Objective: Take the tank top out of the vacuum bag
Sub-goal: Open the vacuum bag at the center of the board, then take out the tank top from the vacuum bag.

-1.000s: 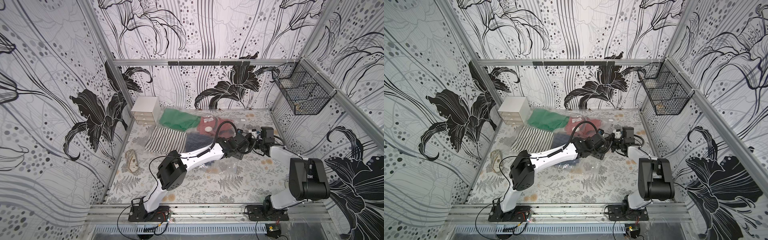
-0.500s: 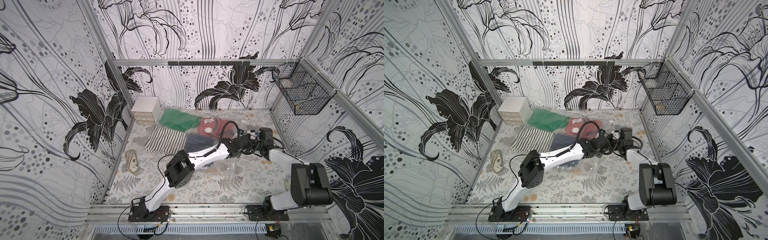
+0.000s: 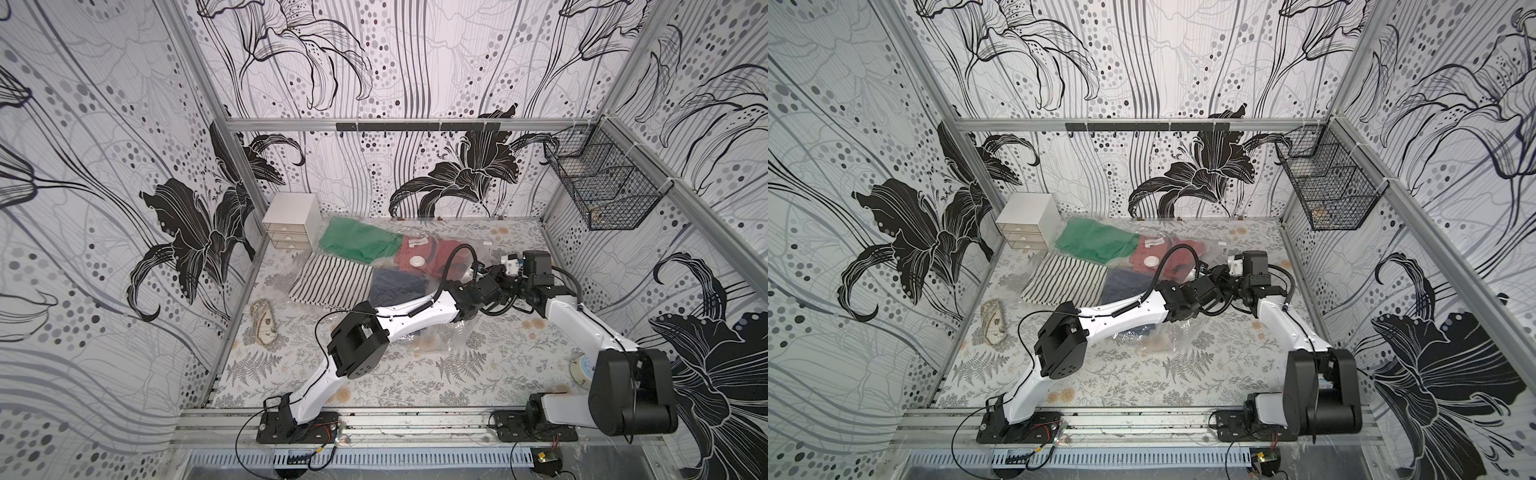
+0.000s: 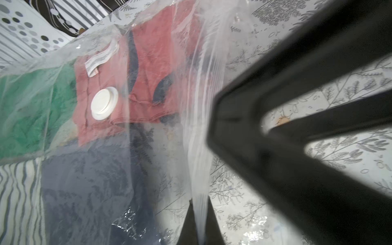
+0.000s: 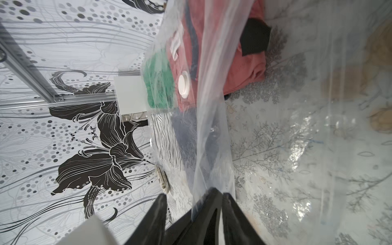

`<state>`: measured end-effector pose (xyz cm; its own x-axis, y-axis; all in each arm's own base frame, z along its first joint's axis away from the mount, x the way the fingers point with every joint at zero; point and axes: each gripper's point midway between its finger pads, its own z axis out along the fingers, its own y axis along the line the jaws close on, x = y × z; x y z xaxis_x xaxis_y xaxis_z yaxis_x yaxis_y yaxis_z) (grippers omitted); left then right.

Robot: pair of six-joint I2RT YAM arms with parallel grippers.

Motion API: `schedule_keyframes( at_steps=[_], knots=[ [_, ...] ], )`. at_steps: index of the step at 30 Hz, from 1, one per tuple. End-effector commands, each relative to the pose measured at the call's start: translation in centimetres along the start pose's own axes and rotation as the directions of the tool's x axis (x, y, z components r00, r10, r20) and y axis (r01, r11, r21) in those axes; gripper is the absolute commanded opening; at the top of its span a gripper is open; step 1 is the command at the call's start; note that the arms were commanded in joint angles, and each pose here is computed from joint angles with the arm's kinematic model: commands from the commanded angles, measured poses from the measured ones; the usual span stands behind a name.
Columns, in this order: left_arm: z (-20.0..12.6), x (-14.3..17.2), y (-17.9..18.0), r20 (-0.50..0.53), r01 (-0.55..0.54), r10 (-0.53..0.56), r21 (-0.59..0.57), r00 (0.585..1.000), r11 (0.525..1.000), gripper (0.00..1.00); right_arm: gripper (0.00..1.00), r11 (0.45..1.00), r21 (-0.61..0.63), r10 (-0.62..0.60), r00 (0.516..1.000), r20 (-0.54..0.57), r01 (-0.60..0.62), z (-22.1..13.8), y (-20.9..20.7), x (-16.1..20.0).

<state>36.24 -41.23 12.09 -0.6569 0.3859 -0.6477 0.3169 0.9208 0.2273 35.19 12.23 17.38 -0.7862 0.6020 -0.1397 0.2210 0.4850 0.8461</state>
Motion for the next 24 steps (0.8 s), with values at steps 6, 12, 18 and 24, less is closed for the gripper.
schedule_keyframes(
  at_steps=[6,12,18,24],
  knots=[
    [-3.1,-2.6,3.8,0.096,0.064,-0.06,-0.04,0.994,0.997,0.0,0.7,0.992,0.123,-0.006,0.962,0.274,-0.028,-7.8,-3.4,-2.8],
    [-4.3,-3.7,4.3,0.138,0.07,-0.065,-0.03,0.988,0.997,0.0,0.64,0.994,-0.033,0.107,0.987,0.122,-0.104,-4.3,-5.2,-1.7],
    [-5.1,-4.2,3.2,0.179,0.057,-0.06,0.02,0.982,0.998,0.0,0.65,0.996,-0.043,-0.074,0.997,-0.019,0.074,-1.3,-3.4,-0.1],
    [-4.9,-4.1,2.0,0.185,0.037,-0.046,0.05,0.982,0.998,0.0,0.64,0.988,0.018,-0.151,0.987,-0.052,0.152,2.7,-4.5,-0.3]
  ],
)
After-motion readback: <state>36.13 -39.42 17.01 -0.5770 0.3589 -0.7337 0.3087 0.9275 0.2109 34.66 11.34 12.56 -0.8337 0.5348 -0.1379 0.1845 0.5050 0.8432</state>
